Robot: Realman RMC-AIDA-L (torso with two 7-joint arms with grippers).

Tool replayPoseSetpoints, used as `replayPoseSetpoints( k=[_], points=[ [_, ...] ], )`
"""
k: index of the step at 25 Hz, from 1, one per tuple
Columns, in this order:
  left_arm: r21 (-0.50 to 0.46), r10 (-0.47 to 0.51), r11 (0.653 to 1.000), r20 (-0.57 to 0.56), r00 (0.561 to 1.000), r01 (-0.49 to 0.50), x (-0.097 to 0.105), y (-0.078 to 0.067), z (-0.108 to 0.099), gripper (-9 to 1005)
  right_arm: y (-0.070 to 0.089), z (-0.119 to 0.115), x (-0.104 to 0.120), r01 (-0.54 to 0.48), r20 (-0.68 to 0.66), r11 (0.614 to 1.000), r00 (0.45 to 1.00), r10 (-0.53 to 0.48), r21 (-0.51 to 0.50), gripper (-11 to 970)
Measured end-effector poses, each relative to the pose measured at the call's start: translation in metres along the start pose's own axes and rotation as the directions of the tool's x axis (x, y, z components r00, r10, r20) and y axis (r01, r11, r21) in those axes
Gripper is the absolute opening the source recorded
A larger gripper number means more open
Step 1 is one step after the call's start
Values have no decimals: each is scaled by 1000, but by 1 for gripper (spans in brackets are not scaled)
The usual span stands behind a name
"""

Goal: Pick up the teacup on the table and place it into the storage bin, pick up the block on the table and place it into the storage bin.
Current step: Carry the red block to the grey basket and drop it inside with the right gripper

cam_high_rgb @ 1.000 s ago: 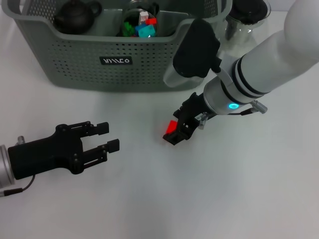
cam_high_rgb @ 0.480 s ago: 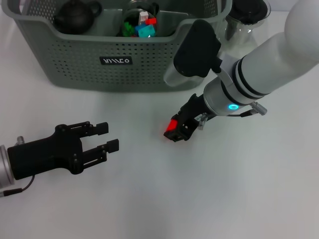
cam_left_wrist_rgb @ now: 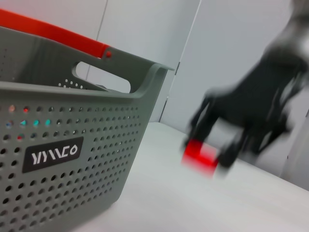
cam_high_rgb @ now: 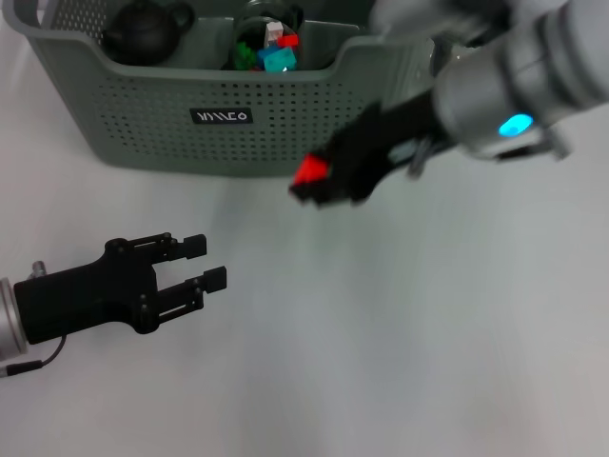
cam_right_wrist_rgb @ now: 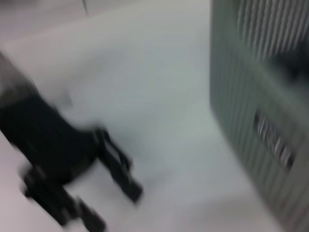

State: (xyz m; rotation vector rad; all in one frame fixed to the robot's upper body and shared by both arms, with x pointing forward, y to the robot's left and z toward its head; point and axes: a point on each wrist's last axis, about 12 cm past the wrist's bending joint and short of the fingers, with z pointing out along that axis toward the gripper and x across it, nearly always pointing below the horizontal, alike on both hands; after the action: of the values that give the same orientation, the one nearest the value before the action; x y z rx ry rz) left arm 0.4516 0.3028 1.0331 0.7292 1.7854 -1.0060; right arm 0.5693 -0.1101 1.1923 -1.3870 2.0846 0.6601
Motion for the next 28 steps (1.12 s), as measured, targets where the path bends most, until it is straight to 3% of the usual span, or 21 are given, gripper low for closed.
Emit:
replayPoseSetpoints(
  k=[3,7,11,17,22,28],
  points=[
    [0,0,1000,0,1000,0,0,0,0,555,0,-42,-21,5,119,999,993,-10,41,430],
    [4,5,1000,0,1000,-5,-2,1,2,558,-9,-65,-54,-2,243,994,970,-26,113,429],
    [11,10,1000,0,1000,-10,-4,2,4,560,-35,-44,-90,-55,282,980,959,0,189,429],
    [9,10,1000,2,1000,-10,-4,2,4,564,-73,17,-113,-122,185,956,980,74,267,429],
    [16,11,1000,4,1000,-11,-5,2,6,567,-87,58,-97,-140,83,924,990,118,355,430],
    [15,7,1000,5,1000,-8,-5,2,7,570,-89,66,-84,-141,69,917,990,124,373,430]
  ],
)
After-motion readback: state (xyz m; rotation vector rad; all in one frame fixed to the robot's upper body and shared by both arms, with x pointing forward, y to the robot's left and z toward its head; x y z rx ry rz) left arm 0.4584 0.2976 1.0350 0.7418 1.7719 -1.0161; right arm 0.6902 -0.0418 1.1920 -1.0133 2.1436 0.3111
